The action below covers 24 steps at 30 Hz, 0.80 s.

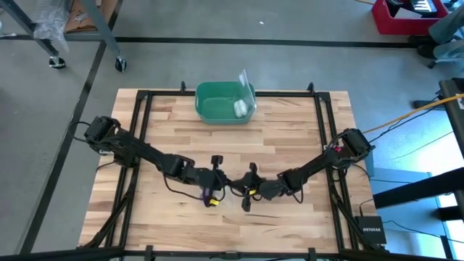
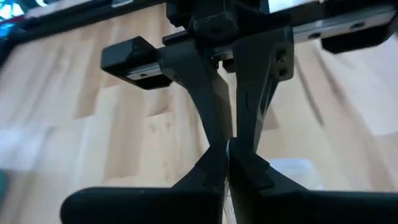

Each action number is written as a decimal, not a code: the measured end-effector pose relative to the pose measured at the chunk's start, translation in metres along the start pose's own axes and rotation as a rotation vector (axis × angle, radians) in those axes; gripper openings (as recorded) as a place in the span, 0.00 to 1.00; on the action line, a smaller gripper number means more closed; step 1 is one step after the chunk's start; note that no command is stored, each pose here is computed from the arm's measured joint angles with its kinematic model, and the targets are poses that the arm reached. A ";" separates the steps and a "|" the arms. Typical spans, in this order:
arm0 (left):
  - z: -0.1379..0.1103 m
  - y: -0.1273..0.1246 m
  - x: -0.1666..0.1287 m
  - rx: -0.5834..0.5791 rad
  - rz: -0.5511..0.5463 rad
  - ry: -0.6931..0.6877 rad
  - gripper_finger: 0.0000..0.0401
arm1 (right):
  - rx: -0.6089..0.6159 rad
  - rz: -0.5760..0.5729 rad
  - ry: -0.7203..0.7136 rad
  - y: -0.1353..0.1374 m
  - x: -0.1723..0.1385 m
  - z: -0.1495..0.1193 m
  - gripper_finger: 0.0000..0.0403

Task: Roll bandage
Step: Close the zip bag

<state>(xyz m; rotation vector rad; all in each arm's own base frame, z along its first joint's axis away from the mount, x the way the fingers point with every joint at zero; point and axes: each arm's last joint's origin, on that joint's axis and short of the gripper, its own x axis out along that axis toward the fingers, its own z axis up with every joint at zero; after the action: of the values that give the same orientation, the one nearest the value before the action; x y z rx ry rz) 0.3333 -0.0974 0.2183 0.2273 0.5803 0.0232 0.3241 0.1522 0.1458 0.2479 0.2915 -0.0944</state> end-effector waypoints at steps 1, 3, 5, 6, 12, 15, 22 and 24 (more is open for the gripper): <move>0.003 0.000 -0.001 0.018 0.017 0.010 0.00 | 0.007 -0.002 -0.002 0.000 0.000 0.000 0.08; 0.008 0.000 -0.003 0.054 0.048 0.030 0.00 | 0.015 -0.004 -0.007 0.000 0.000 0.001 0.08; 0.012 0.000 -0.005 0.078 0.073 0.047 0.00 | 0.016 -0.005 -0.011 0.000 0.000 0.002 0.08; 0.013 0.001 -0.006 0.090 0.093 0.059 0.00 | 0.017 -0.005 -0.012 0.000 0.000 0.002 0.08; 0.019 0.005 -0.010 0.141 0.167 0.106 0.00 | 0.032 0.007 0.001 0.001 0.000 0.001 0.06; 0.021 0.006 -0.012 0.157 0.186 0.133 0.00 | 0.030 0.011 0.007 0.001 0.000 0.001 0.06; 0.028 0.025 -0.032 0.153 0.358 0.159 0.00 | 0.016 0.109 0.129 0.006 -0.003 -0.010 0.06; 0.033 0.026 -0.040 0.132 0.314 0.129 0.00 | 0.015 0.073 0.118 0.003 -0.002 -0.010 0.06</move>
<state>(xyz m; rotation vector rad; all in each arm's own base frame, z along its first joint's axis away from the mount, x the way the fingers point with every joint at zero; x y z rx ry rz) 0.3189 -0.0823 0.2721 0.4466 0.6709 0.3056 0.3197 0.1576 0.1381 0.2792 0.3989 -0.0100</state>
